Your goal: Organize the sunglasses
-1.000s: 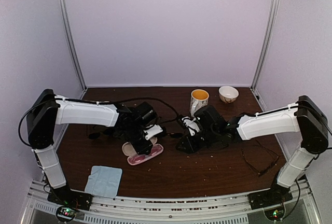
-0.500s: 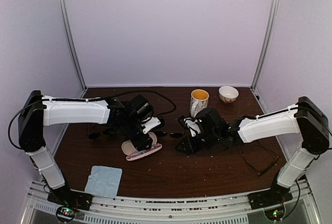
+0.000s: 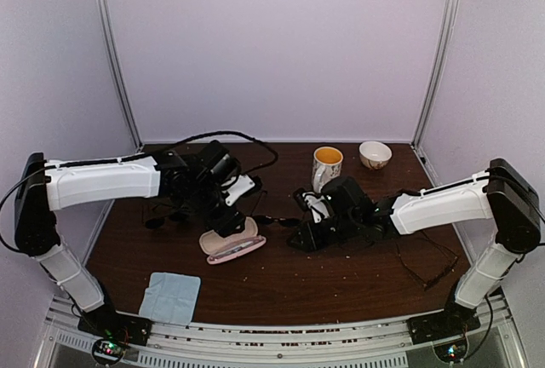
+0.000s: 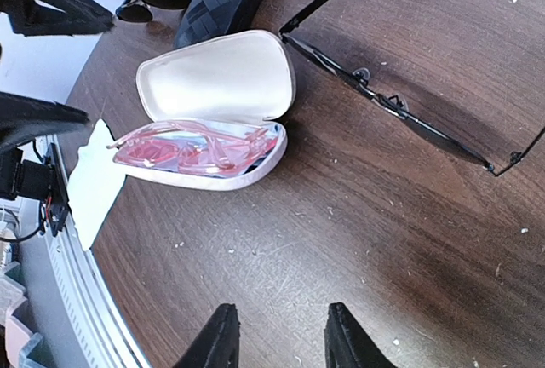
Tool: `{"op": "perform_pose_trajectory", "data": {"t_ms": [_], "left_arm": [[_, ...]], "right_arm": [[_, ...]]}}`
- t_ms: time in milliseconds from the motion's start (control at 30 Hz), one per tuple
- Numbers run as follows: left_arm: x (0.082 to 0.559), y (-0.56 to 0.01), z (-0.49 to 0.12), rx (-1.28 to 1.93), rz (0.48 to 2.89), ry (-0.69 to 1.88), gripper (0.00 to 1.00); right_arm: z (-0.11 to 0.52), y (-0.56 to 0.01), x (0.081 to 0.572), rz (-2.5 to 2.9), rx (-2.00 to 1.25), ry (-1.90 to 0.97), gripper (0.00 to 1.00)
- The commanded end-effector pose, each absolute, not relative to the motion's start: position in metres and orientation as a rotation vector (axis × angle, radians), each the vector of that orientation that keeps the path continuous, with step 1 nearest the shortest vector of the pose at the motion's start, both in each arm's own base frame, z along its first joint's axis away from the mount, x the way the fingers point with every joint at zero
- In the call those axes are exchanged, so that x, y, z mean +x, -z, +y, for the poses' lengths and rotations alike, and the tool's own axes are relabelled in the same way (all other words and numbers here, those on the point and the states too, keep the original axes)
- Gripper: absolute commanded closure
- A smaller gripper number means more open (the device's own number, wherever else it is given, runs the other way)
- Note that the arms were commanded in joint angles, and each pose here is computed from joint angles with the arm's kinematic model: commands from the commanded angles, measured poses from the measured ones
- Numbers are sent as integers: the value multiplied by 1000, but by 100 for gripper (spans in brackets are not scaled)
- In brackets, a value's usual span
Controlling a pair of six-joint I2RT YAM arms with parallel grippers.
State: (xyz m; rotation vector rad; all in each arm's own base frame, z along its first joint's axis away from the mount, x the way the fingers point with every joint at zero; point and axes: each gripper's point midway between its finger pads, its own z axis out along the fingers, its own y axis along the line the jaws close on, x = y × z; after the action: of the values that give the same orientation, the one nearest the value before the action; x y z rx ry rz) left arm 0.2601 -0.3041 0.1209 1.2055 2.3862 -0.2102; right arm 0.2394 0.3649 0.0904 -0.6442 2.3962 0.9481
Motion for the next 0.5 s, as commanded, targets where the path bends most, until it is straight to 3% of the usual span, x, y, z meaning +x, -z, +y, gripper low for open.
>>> {"op": "perform_pose_trajectory", "data": {"t_ms": [0, 267, 467], "left_arm": [[276, -161, -298, 1082, 2316, 241, 38], [295, -186, -254, 860, 2305, 241, 35], [312, -190, -221, 653, 2322, 317, 28]], "right_arm": [[375, -106, 247, 2363, -567, -1003, 65], [367, -102, 252, 2435, -274, -1059, 65], [372, -100, 248, 2417, 12, -1298, 64]]}}
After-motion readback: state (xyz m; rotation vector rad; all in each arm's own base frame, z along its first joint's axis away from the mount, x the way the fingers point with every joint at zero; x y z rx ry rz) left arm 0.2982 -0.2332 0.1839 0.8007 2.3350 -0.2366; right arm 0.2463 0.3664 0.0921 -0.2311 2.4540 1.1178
